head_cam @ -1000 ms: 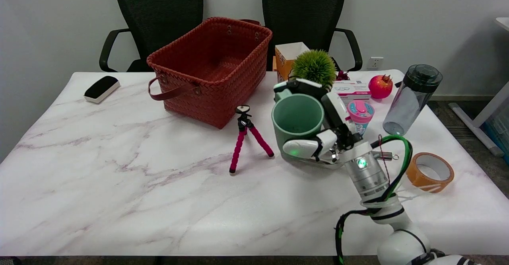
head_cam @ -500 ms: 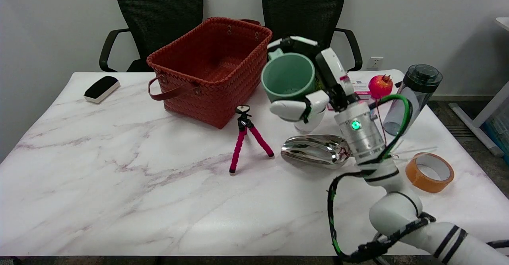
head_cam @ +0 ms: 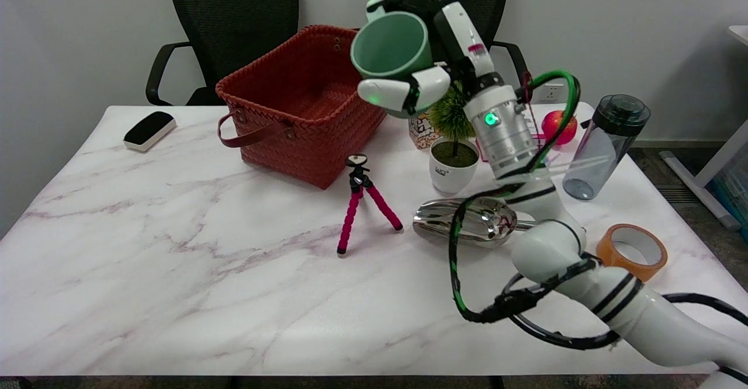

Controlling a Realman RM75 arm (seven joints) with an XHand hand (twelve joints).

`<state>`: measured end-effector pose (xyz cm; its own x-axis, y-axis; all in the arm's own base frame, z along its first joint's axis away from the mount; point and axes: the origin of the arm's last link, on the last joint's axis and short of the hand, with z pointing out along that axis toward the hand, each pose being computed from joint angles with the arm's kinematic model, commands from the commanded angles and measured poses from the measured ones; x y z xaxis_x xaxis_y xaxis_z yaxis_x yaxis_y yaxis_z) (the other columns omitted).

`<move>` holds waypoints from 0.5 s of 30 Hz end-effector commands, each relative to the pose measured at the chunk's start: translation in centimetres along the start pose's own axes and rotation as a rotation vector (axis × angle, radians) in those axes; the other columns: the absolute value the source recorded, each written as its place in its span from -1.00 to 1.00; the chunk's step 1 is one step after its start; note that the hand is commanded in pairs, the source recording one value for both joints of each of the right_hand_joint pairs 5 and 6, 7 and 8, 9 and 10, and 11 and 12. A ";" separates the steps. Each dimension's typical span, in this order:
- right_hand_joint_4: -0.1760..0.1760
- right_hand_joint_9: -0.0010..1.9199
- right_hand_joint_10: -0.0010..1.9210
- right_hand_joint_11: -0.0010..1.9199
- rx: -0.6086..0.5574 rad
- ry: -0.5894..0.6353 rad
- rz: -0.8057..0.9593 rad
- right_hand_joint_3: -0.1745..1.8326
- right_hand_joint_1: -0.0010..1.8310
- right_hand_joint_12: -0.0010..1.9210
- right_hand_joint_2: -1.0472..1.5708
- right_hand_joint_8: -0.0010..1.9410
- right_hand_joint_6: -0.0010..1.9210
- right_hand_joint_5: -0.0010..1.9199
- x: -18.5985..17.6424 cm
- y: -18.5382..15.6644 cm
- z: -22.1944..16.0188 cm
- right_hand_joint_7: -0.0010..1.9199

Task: Place the green mug into the brown storage basket.

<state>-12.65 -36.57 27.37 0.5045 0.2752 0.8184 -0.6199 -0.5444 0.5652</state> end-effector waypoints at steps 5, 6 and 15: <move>0.00 0.25 0.25 0.69 -0.051 0.044 -0.170 0.35 0.29 0.69 0.28 0.54 0.22 0.22 -4.9 -2.6 9.5 0.56; 0.00 0.23 0.23 0.67 -0.052 0.033 -0.173 0.44 0.31 0.67 0.22 0.52 0.21 0.21 -5.4 -2.5 10.2 0.53; 0.00 0.19 0.19 0.63 -0.102 -0.081 -0.166 0.58 0.34 0.63 0.09 0.48 0.18 0.18 -10.2 -1.9 15.4 0.50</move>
<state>-9.69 -42.22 23.76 0.5500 0.3670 0.7502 -0.5840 -0.4731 0.6596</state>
